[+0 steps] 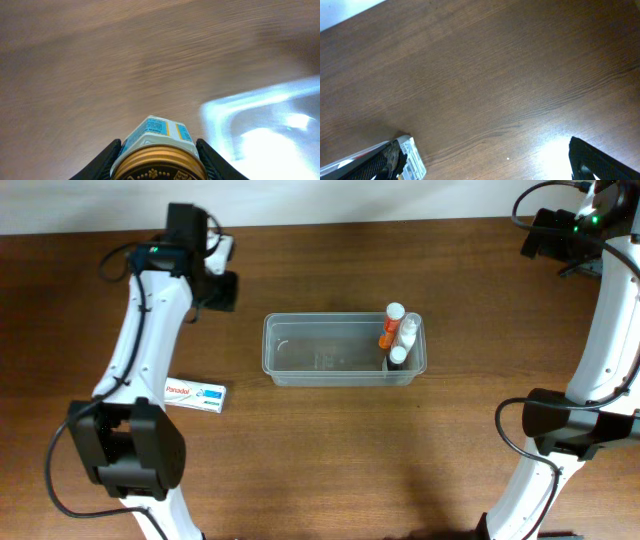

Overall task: Pack container
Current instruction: 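Lift the gold-lidded jar and carry it over the container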

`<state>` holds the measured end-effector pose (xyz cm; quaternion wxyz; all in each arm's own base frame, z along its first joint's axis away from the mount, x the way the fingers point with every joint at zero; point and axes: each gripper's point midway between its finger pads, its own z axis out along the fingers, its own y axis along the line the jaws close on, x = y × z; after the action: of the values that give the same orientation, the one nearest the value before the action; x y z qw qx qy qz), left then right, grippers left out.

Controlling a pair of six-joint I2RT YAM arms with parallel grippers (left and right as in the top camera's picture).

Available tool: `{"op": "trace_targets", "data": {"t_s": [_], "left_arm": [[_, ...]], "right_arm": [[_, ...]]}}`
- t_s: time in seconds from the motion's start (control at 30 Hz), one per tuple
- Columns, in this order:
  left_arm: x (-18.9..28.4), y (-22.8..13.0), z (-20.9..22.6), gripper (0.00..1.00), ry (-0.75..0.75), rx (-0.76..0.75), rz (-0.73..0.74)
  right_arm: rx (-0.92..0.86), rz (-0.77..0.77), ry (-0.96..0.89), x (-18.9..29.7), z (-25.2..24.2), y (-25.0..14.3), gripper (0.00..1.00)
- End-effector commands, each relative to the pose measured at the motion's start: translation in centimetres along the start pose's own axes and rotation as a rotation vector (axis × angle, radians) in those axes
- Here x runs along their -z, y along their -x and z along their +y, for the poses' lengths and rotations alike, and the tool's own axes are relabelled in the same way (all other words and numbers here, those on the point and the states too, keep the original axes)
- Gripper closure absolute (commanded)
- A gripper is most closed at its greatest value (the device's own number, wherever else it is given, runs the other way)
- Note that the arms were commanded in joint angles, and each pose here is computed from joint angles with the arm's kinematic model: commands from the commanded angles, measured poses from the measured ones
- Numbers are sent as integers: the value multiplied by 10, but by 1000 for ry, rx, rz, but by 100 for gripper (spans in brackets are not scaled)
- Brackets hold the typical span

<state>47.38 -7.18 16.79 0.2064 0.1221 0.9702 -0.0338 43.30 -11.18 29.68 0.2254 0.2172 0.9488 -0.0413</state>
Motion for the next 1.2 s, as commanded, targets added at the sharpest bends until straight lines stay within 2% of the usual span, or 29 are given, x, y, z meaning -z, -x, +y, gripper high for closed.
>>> {"op": "trace_targets", "data": {"t_s": [0.0, 0.13, 0.3, 0.47, 0.83, 1.0, 1.17], "left_arm": [[26, 19, -64, 69, -196, -179, -64], [33, 14, -111, 68, -287, -319, -66], [31, 1, -162, 68, -335, -520, -54], [13, -13, -204, 68, -357, -651, -17], [-69, -37, -239, 69, -289, -746, 92], [-85, -37, -247, 70, -293, -751, 88], [-86, -26, -250, 70, -287, -679, 50]], "right_arm": [[-12, -20, -6, 8, -3, 2, 2], [-12, -20, -6, 8, -3, 2, 2], [-12, -20, -6, 8, -3, 2, 2], [-12, -20, -6, 8, -3, 2, 2], [-12, -20, -6, 8, -3, 2, 2], [-12, -20, -6, 8, -3, 2, 2], [-12, -20, -6, 8, -3, 2, 2]]}}
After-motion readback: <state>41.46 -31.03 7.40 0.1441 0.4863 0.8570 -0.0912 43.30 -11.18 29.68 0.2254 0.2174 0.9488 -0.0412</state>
